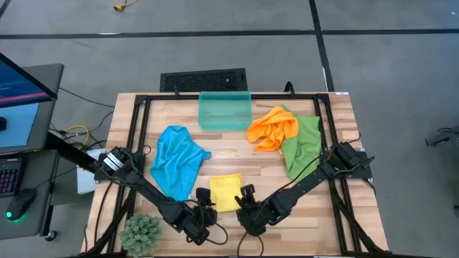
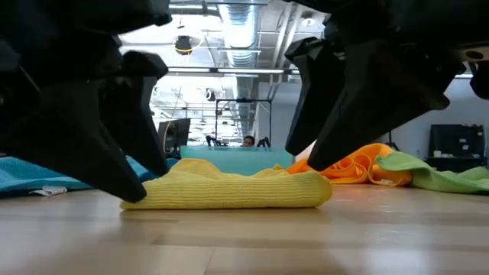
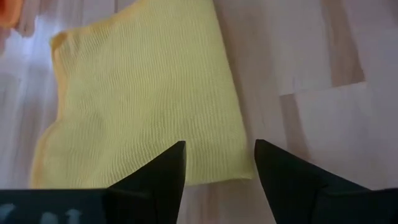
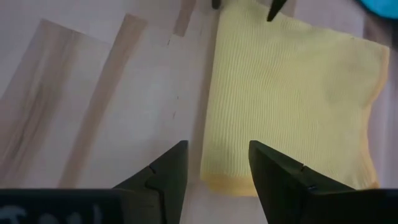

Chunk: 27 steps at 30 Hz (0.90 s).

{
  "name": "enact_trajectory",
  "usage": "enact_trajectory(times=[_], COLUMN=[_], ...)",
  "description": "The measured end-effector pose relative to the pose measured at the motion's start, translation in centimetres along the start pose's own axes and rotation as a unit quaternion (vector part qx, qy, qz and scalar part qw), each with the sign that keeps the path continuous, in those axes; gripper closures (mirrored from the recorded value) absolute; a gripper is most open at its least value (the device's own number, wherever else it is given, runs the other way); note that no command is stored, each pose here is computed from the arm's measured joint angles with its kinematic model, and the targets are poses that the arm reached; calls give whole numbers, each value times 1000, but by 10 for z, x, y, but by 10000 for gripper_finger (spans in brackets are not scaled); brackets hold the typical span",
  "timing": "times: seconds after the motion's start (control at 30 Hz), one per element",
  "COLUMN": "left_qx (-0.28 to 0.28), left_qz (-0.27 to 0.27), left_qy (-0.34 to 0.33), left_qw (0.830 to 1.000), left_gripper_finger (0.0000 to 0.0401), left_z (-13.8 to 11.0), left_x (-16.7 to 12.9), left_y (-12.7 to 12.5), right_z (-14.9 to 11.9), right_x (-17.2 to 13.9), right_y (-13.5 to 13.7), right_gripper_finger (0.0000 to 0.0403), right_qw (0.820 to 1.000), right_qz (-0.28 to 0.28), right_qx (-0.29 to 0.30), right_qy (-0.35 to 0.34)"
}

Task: Roll microfiber towels into tight, uniform cylinder then place into a basket
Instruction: Roll the yellow microfiber towel

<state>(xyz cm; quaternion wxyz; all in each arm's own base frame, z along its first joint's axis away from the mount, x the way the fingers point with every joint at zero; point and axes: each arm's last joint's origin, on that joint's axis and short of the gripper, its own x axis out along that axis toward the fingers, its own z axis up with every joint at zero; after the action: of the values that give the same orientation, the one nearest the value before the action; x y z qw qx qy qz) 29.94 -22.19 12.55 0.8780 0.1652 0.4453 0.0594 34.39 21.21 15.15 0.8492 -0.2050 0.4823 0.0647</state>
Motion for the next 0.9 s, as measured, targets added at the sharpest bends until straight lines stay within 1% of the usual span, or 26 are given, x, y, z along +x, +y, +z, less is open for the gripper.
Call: enact_trajectory(times=[0.2, 0.3, 0.4, 0.63, 0.73, 0.8, 0.9], left_qx=[2, -3, -5, -7, -13, -16, -18], left_qz=[1, 0, 0, -2, -2, -5, -8], left_qy=[0, -8, -10, -14, -11, -9, -8], left_qw=[1000, 1000, 1000, 1000, 1000, 1000, 1000], left_gripper_finger=[216, 216, 216, 216, 216, 216, 216], left_z=[-6, -10, -12, -11, -11, -11, -11], left_x=[3, 5, 6, 6, 7, 8, 9], left_y=[0, 0, 0, 0, 2, 2, 3], right_z=[0, 1, 1, 0, -3, -6, -9], right_x=[2, 4, 5, 5, 14, 23, 33], right_y=[-6, -10, -11, -12, -10, -6, -2], right_gripper_finger=[209, 208, 206, 188, 181, 178, 177], right_qw=[1000, 1000, 1000, 999, 999, 999, 999], right_qz=[1, 18, 21, 21, 20, 31, 24], right_qx=[8, 13, 20, 22, 19, 16, 10], right_qy=[3, 6, 7, 12, 22, 30, 42])
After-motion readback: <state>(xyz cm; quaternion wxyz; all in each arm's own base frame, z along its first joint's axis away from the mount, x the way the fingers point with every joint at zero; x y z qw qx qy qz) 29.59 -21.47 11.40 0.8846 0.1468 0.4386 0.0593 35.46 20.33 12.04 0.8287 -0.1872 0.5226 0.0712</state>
